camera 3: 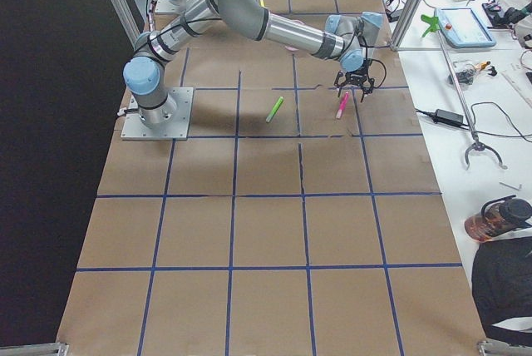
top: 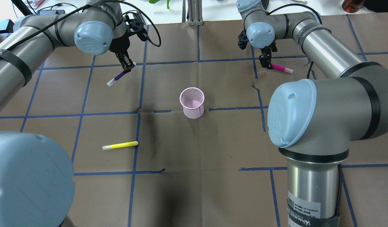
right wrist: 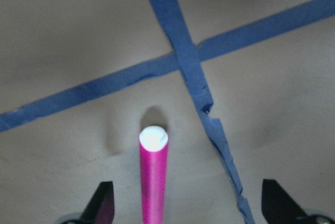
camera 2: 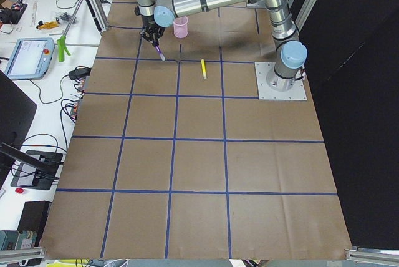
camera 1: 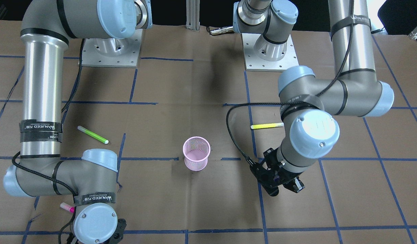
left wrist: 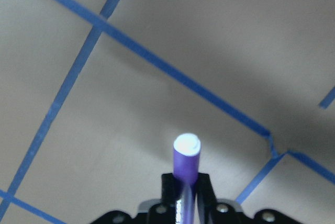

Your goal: Insert purple and pink pens into pink cup

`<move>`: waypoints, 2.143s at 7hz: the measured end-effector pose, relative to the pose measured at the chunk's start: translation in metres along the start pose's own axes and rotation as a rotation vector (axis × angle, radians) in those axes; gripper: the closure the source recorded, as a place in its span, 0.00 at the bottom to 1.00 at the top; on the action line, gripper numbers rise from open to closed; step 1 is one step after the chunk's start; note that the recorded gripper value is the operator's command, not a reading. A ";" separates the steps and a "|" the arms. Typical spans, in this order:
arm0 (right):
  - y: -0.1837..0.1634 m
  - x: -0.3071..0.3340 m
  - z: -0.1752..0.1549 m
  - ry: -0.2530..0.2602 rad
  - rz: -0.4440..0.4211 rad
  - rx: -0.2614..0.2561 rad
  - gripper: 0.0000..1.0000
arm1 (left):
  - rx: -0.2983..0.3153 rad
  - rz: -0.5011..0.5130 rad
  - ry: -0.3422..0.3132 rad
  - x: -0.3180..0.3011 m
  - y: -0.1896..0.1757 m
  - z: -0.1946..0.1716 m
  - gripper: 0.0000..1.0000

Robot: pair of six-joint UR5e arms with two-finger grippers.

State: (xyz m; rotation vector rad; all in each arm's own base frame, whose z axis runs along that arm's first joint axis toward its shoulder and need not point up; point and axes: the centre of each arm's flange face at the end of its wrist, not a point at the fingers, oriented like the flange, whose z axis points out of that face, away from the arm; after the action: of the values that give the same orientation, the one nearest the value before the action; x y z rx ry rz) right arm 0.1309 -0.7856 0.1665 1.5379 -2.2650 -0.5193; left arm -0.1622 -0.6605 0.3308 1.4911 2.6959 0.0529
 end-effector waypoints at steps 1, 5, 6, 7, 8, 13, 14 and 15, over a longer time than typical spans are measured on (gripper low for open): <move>0.000 -0.001 0.002 -0.005 -0.003 -0.003 0.00 | 0.060 -0.006 -0.003 0.026 -0.008 -0.027 1.00; 0.002 -0.001 0.003 -0.019 -0.012 0.015 0.01 | 0.374 0.003 0.049 0.103 -0.035 -0.078 1.00; -0.001 -0.002 0.003 -0.030 -0.014 0.033 0.10 | 0.428 0.017 0.031 0.125 -0.050 -0.073 1.00; -0.002 -0.003 0.004 -0.037 -0.013 0.045 0.19 | 0.471 0.019 0.010 0.140 -0.061 -0.060 1.00; -0.002 -0.002 0.005 -0.038 -0.012 0.049 0.32 | 0.501 0.011 -0.007 0.151 -0.065 -0.046 1.00; 0.008 0.003 0.001 -0.032 -0.004 0.046 0.89 | 0.525 0.034 -0.009 0.185 -0.080 -0.001 1.00; 0.009 0.004 0.000 -0.030 -0.007 0.047 0.91 | 0.525 0.039 -0.010 0.187 -0.079 0.004 1.00; 0.010 0.005 -0.001 -0.028 -0.009 0.048 0.91 | 0.523 0.041 -0.009 0.191 -0.075 0.010 1.00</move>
State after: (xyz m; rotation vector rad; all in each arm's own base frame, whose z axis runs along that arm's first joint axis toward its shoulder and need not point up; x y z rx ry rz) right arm 0.1220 -0.7868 0.1723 1.5743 -2.3080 -0.4954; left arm -0.3263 -0.5389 0.3095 1.6466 2.8030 -0.7052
